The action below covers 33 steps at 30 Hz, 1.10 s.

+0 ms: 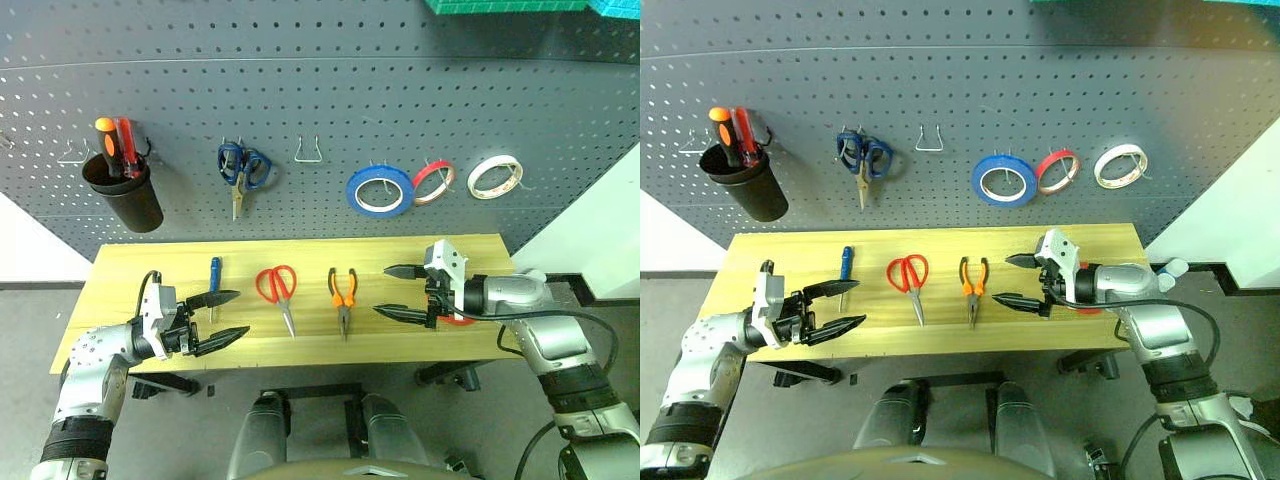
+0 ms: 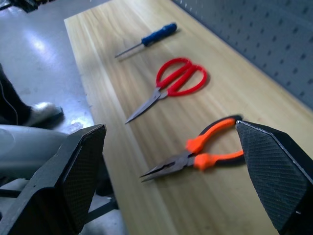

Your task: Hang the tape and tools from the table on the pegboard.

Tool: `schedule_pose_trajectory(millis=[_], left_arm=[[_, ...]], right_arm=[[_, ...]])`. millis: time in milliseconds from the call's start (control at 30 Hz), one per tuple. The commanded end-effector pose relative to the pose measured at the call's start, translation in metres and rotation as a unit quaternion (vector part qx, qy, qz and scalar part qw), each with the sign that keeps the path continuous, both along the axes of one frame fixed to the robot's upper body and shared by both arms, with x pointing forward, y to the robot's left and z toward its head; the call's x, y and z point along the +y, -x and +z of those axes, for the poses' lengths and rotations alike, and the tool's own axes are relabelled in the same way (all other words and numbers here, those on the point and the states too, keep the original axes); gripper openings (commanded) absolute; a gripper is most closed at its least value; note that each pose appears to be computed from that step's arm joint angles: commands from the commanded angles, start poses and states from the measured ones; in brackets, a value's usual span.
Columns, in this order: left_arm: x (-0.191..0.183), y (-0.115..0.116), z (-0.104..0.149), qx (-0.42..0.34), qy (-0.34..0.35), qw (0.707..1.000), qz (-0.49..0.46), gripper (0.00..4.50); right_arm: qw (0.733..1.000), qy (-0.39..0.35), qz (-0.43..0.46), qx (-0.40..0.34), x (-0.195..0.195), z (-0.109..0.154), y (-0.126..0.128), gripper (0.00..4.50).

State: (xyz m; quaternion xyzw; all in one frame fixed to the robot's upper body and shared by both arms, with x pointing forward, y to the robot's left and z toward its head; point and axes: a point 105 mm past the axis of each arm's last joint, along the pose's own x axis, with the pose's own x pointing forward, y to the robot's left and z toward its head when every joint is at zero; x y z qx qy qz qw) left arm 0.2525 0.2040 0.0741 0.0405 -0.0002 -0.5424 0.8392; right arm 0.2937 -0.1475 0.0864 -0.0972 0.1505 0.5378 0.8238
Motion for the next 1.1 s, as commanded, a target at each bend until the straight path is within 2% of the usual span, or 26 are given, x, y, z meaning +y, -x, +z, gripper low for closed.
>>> schedule_pose_trajectory(millis=[33, 300, 533, 767, 933, 1100], left_arm=[[0.001, 0.000, 0.010, -0.020, -0.006, 1.000, -0.005, 3.66], [0.004, -0.003, 0.026, -0.034, -0.012, 0.999, -0.009, 3.66], [0.000, 0.006, 0.022, -0.024, -0.027, 0.999, -0.028, 3.66], [0.002, 0.000, 0.022, -0.026, -0.033, 0.999, -0.026, 3.66], [-0.002, -0.009, 0.022, -0.038, -0.041, 0.998, -0.031, 3.66], [-0.008, -0.014, 0.021, -0.044, -0.053, 0.997, -0.040, 3.66]], right_arm=[[1.000, -0.017, -0.004, -0.025, 0.003, 0.013, 0.000, 4.50], [0.999, -0.025, -0.017, -0.027, 0.009, 0.010, 0.000, 4.50], [0.999, -0.010, -0.046, -0.016, -0.011, 0.004, -0.008, 4.50], [0.998, 0.004, -0.059, -0.019, -0.023, 0.003, -0.014, 4.50], [0.995, 0.040, -0.094, -0.024, -0.043, 0.002, -0.024, 4.50], [0.991, 0.086, -0.106, -0.003, -0.057, -0.006, -0.022, 4.50]])
